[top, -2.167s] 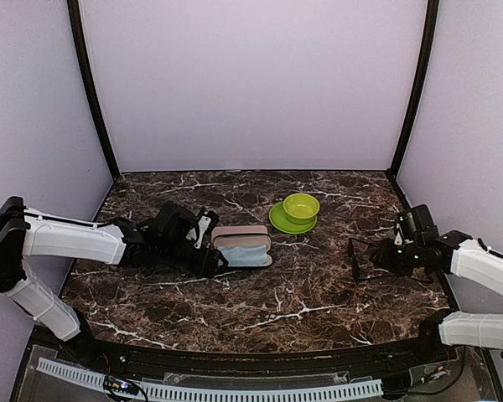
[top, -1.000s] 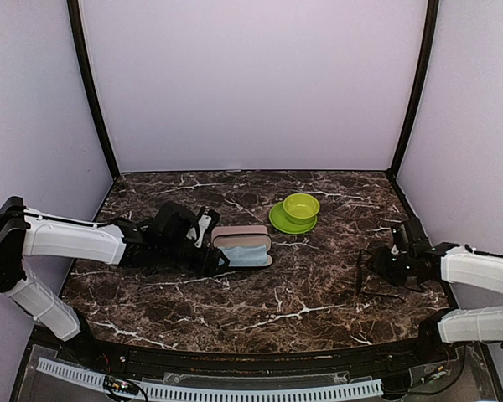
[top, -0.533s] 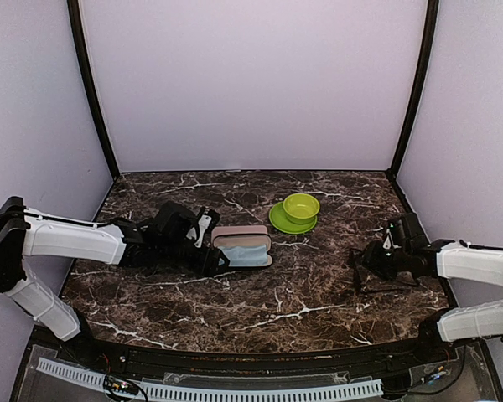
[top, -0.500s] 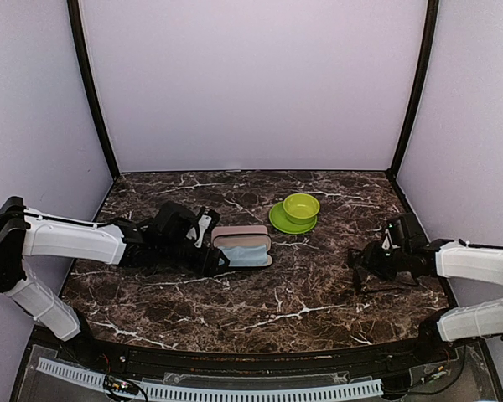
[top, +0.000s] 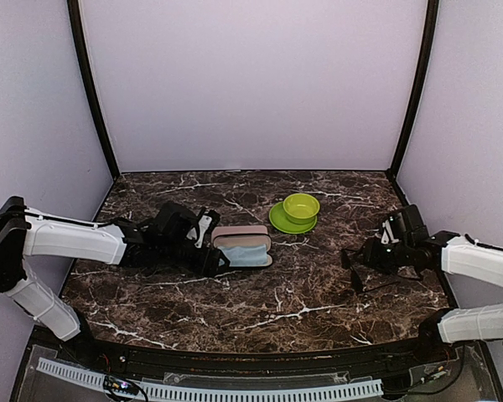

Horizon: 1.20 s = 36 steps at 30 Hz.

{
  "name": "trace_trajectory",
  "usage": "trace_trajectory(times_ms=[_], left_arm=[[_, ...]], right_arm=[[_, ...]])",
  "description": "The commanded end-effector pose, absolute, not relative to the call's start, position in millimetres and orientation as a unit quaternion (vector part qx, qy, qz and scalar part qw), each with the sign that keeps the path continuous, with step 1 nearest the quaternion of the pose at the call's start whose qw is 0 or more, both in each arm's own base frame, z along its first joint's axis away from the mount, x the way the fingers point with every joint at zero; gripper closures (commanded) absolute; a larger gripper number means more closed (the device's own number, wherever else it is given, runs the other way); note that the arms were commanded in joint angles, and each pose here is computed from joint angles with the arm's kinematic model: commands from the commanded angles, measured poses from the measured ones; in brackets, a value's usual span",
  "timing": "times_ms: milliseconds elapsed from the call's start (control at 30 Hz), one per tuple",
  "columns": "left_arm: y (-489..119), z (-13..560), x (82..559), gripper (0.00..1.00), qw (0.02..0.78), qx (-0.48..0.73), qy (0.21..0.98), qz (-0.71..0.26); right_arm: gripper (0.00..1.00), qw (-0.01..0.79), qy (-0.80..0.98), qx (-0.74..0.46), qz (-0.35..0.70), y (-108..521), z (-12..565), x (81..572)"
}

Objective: Organize the sunglasses
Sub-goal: Fold the left temple of the sunglasses with the sunglasses.

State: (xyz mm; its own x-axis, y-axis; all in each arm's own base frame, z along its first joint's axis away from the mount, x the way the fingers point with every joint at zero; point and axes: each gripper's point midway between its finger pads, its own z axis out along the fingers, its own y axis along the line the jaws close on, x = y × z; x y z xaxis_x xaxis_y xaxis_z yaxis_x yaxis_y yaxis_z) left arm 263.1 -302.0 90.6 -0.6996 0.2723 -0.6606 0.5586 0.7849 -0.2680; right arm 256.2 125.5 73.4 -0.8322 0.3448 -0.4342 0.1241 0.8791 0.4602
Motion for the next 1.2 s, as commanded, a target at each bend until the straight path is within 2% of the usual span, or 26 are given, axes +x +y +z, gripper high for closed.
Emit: trace_trajectory(times_ms=[0,333,600,1167], left_arm=[[-310.0,94.8,264.0,0.30,0.312,0.237,0.888,-0.242],[-312.0,95.6,264.4,0.30,0.309,0.239,0.888,-0.243],[-312.2,96.5,265.6,0.30,0.309,0.239,0.889,-0.241],[-308.4,93.4,264.3,0.30,0.308,0.235,0.891,-0.236]], right_arm=[[0.53,0.248,0.944,0.069,0.208,135.6,79.0,251.0],[0.61,0.233,0.959,-0.022,0.157,145.5,78.7,258.2],[0.75,0.200,0.967,-0.081,0.133,157.8,69.6,254.5],[0.89,0.176,0.973,-0.119,0.095,156.4,61.6,248.7]])
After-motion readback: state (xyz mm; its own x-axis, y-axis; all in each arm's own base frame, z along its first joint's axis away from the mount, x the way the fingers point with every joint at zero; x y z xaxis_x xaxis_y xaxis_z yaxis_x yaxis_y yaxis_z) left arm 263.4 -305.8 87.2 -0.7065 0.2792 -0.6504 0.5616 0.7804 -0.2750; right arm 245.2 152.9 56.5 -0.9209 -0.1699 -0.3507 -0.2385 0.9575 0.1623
